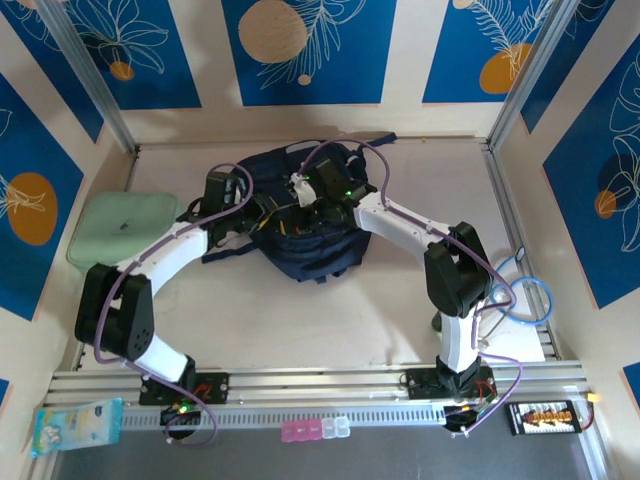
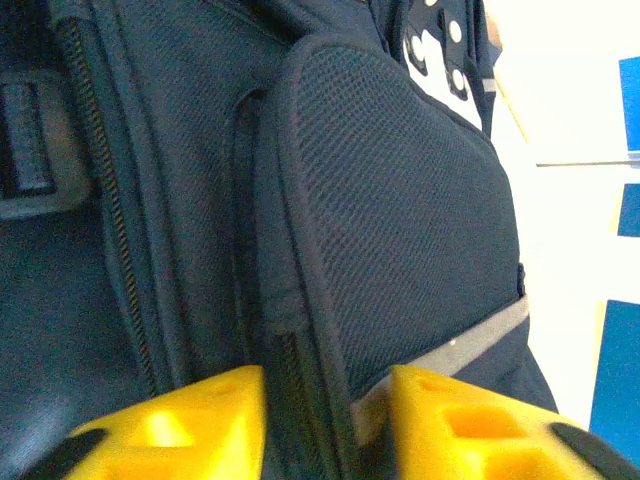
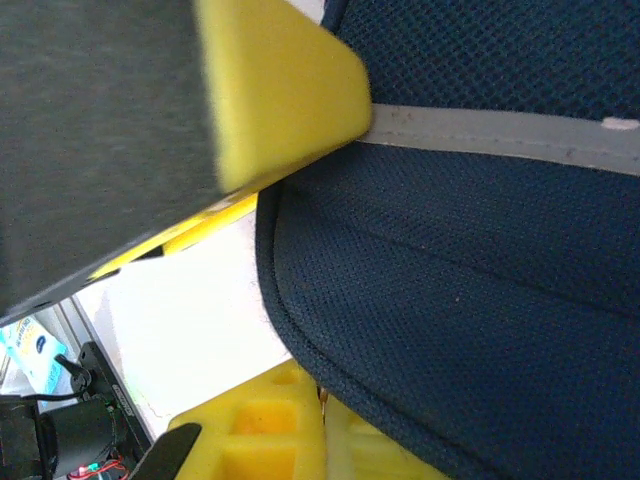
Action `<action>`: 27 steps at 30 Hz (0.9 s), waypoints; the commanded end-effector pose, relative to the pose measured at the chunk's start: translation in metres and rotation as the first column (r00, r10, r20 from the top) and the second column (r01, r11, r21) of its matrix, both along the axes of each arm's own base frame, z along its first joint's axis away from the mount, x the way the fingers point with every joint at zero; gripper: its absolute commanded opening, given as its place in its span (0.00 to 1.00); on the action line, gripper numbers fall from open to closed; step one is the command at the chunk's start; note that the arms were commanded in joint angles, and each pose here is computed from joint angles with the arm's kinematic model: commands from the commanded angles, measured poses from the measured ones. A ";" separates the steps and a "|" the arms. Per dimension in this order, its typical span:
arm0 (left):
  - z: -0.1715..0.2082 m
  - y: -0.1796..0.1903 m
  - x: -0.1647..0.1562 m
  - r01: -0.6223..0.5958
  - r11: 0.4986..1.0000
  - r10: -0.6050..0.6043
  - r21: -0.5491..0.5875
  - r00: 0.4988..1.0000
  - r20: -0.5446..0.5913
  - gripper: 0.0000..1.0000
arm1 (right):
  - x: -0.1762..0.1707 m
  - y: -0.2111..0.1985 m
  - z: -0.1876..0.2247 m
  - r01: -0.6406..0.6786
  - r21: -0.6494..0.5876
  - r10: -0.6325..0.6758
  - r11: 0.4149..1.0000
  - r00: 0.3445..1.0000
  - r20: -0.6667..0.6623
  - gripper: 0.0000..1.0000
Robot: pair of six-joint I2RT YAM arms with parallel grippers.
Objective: Pack the student bag
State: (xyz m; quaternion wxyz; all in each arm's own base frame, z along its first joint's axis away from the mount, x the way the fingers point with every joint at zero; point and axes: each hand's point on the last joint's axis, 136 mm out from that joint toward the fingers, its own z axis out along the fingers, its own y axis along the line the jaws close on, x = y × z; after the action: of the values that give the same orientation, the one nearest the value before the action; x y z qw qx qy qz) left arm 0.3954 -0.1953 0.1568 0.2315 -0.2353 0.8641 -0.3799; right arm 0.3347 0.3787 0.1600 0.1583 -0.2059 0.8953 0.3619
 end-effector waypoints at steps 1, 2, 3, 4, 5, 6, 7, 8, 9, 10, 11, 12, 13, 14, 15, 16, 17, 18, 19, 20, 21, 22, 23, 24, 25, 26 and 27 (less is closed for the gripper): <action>0.001 -0.003 0.010 -0.006 1.000 0.005 0.012 1.000 0.007 0.24 | -0.005 0.011 0.015 -0.054 0.043 0.052 0.998 0.998 0.035 0.00; 0.000 -0.003 0.011 -0.005 1.000 0.005 0.018 1.000 0.010 0.19 | -0.004 0.008 0.013 -0.044 0.023 0.043 0.999 0.998 0.040 0.00; 0.000 -0.002 0.012 -0.007 1.000 0.007 0.025 1.000 0.010 0.13 | -0.004 0.003 0.011 -0.030 0.000 0.030 1.000 0.999 0.045 0.00; -0.001 -0.001 0.013 -0.008 0.999 0.007 0.038 1.000 0.012 0.06 | -0.003 -0.005 0.006 -0.009 -0.036 0.011 0.999 0.999 0.050 0.00; -0.002 0.001 0.014 -0.008 0.999 0.007 0.052 1.000 0.012 0.00 | -0.001 -0.015 0.001 0.016 -0.074 -0.012 0.997 0.998 0.056 0.00; -0.002 0.002 0.015 -0.006 0.998 0.006 0.065 1.000 0.013 0.00 | 0.001 -0.025 -0.003 0.046 -0.109 -0.039 0.993 0.997 0.067 0.00; -0.002 0.004 0.015 -0.007 0.997 0.006 0.079 1.000 0.017 0.00 | 0.003 -0.041 -0.010 0.087 -0.154 -0.076 0.984 0.994 0.077 0.00; -0.002 0.006 0.016 -0.007 0.995 0.005 0.095 1.000 0.020 0.00 | 0.007 -0.057 -0.014 0.129 -0.192 -0.114 0.973 0.990 0.088 0.00; -0.003 0.007 0.015 -0.005 0.994 0.003 0.107 1.000 0.019 0.00 | 0.009 -0.072 -0.019 0.165 -0.222 -0.148 0.961 0.985 0.093 0.00; -0.003 0.009 0.015 -0.005 0.993 0.002 0.115 1.000 0.021 0.00 | 0.012 -0.091 -0.025 0.213 -0.253 -0.194 0.944 0.976 0.097 0.00; -0.004 0.009 0.015 -0.002 0.993 -0.001 0.120 1.000 0.020 0.00 | 0.016 -0.109 -0.028 0.258 -0.270 -0.238 0.928 0.966 0.104 0.00; -0.005 0.009 0.014 0.002 0.993 -0.004 0.121 1.000 0.018 0.00 | 0.019 -0.125 -0.033 0.292 -0.282 -0.273 0.914 0.956 0.105 0.00; -0.005 0.007 0.014 0.012 0.993 -0.015 0.115 1.000 0.021 0.00 | 0.024 -0.144 -0.039 0.339 -0.297 -0.325 0.892 0.941 0.099 0.00; -0.005 0.005 0.014 0.023 0.994 -0.025 0.110 0.999 0.021 0.00 | 0.027 -0.159 -0.044 0.375 -0.296 -0.371 0.879 0.926 0.071 0.00; -0.006 0.003 0.014 0.032 0.994 -0.035 0.102 0.999 0.021 0.00 | 0.030 -0.169 -0.047 0.395 -0.285 -0.401 0.873 0.915 0.042 0.00; -0.006 -0.001 0.015 0.048 0.995 -0.050 0.091 0.999 0.022 0.00 | 0.034 -0.179 -0.049 0.425 -0.265 -0.436 0.866 0.900 0.017 0.00; -0.006 -0.004 0.015 0.062 0.995 -0.064 0.084 0.998 0.023 0.00 | 0.036 -0.185 -0.050 0.444 -0.247 -0.460 0.861 0.888 -0.005 0.00; -0.006 -0.006 0.016 0.072 0.994 -0.075 0.081 0.997 0.025 0.00 | 0.036 -0.187 -0.049 0.451 -0.233 -0.467 0.862 0.884 -0.016 0.00; -0.006 -0.009 0.017 0.089 0.993 -0.091 0.081 0.996 0.022 0.00 | 0.037 -0.188 -0.046 0.457 -0.224 -0.472 0.861 0.881 -0.015 0.00; -0.007 -0.011 0.019 0.104 0.991 -0.106 0.088 0.994 0.019 0.00 | 0.036 -0.187 -0.043 0.457 -0.220 -0.471 0.862 0.882 -0.010 0.00; -0.007 -0.012 0.022 0.116 0.988 -0.118 0.098 0.993 0.019 0.00 | 0.034 -0.185 -0.041 0.450 -0.214 -0.463 0.867 0.886 -0.011 0.00; -0.006 -0.013 0.025 0.128 0.985 -0.131 0.116 0.991 0.018 0.00 | 0.030 -0.180 -0.039 0.436 -0.203 -0.448 0.877 0.894 -0.015 0.00; -0.007 -0.011 0.029 0.133 0.981 -0.137 0.143 0.990 0.017 0.00 | 0.025 -0.175 -0.037 0.418 -0.191 -0.430 0.888 0.903 -0.019 0.00; -0.007 -0.009 0.032 0.134 0.977 -0.139 0.167 0.990 0.016 0.00 | 0.020 -0.168 -0.034 0.393 -0.172 -0.402 0.903 0.915 -0.021 0.00; -0.006 -0.005 0.038 0.126 0.971 -0.133 0.202 0.991 0.021 0.07 | 0.013 -0.159 -0.031 0.357 -0.147 -0.364 0.922 0.931 -0.024 0.00; -0.004 0.003 0.043 0.106 0.965 -0.116 0.239 0.993 0.026 0.13 | 0.007 -0.149 -0.027 0.326 -0.120 -0.331 0.938 0.943 -0.024 0.00; -0.002 0.012 0.046 0.084 0.958 -0.095 0.273 0.995 0.029 0.20 | 0.001 -0.140 -0.024 0.293 -0.096 -0.296 0.951 0.955 -0.028 0.00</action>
State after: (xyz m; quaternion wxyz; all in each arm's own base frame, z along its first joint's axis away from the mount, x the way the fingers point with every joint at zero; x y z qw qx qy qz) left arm 0.4262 -0.2078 0.1490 0.2270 -0.1617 0.9019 -0.3300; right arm 0.3624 0.2113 0.1196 0.1984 -0.0273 0.9486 0.2449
